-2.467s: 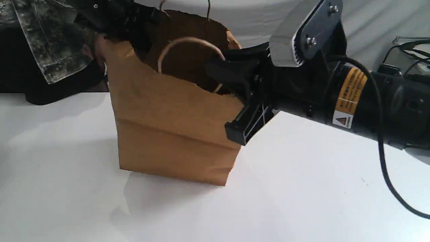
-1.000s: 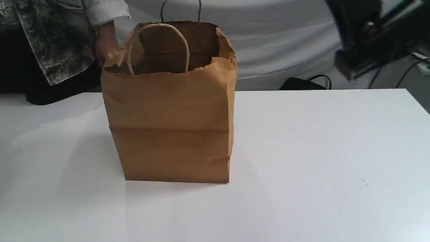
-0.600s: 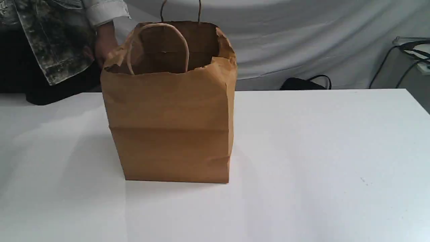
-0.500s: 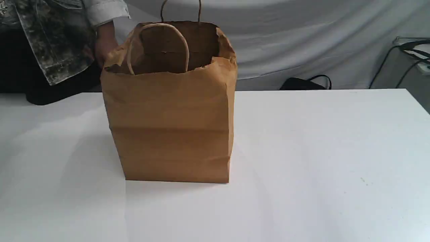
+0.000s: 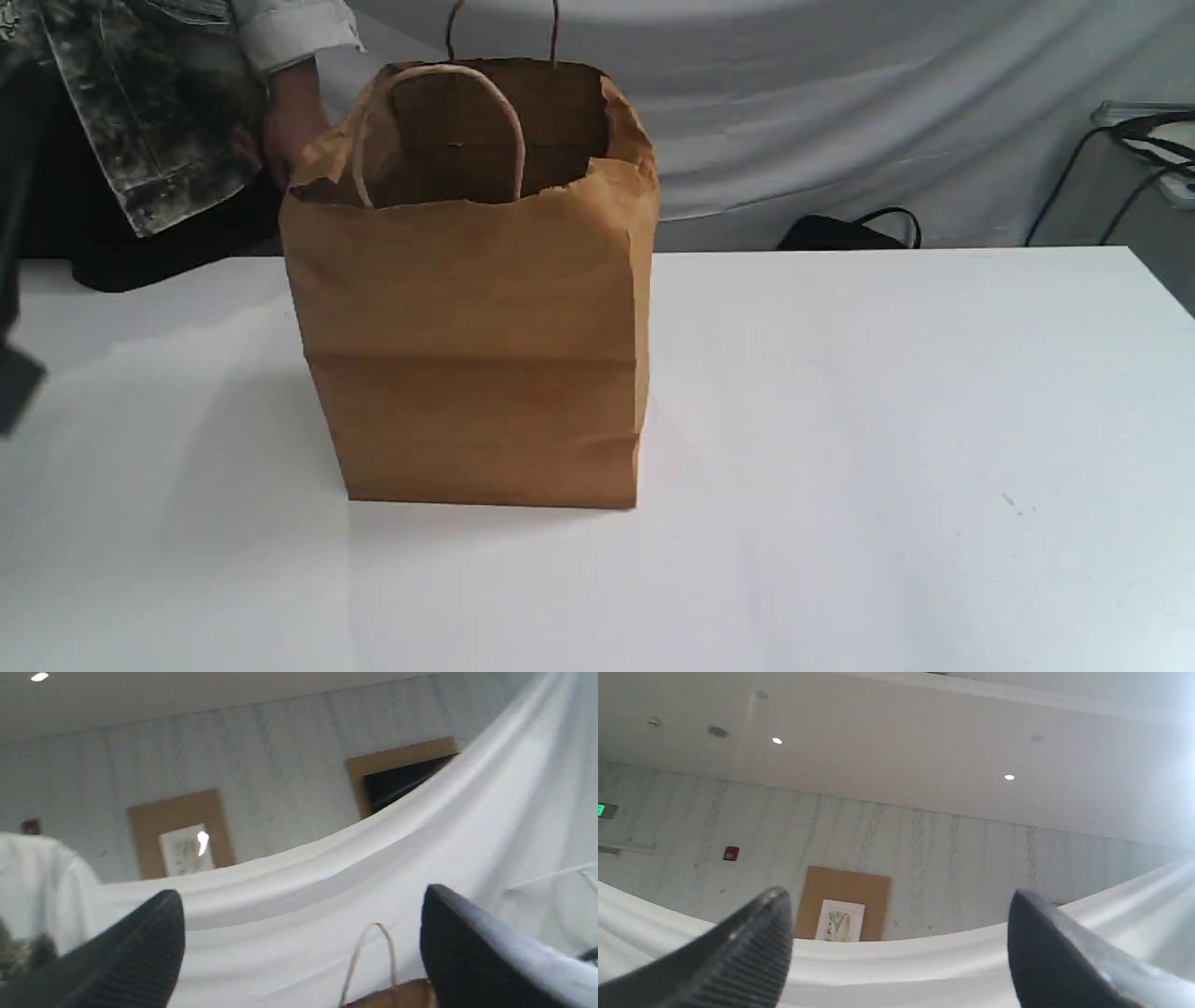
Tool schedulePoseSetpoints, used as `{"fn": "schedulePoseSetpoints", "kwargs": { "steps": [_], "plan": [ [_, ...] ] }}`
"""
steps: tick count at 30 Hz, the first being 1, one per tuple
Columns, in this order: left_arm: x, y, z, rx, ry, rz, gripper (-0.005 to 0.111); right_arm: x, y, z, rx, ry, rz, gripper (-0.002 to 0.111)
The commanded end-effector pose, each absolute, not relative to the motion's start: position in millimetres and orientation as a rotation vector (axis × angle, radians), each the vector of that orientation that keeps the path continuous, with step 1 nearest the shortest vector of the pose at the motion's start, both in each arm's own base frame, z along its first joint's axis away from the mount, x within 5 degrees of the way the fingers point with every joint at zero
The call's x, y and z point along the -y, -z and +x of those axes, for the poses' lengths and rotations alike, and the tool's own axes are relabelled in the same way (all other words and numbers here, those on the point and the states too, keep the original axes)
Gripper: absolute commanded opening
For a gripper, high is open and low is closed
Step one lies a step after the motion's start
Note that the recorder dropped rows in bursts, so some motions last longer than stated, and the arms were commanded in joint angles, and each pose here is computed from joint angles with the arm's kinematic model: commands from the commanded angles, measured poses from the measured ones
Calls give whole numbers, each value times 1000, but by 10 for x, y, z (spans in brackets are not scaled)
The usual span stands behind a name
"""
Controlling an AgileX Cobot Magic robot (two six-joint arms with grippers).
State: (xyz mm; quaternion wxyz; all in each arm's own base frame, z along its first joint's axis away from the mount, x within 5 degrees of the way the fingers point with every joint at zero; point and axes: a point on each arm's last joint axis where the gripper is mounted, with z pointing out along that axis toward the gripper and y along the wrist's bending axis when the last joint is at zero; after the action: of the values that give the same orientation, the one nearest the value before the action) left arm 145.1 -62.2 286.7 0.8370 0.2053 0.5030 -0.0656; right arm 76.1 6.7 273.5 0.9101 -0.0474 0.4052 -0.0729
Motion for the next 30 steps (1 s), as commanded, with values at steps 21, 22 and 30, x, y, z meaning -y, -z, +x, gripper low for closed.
{"fn": "schedulePoseSetpoints", "kwargs": {
  "steps": [21, 22, 30],
  "plan": [
    [487, -2527, 1467, -1340, 203, 249, 72, -270, -2171, 956, -1506, -227, -176, 11],
    [489, -2510, 1470, -1361, 217, 241, 72, -271, -2170, 956, -1508, -228, -177, 11],
    [502, -2364, 1480, -1524, 256, 238, 72, -269, -2175, 956, -1503, -227, -174, 11]
  ]
}}
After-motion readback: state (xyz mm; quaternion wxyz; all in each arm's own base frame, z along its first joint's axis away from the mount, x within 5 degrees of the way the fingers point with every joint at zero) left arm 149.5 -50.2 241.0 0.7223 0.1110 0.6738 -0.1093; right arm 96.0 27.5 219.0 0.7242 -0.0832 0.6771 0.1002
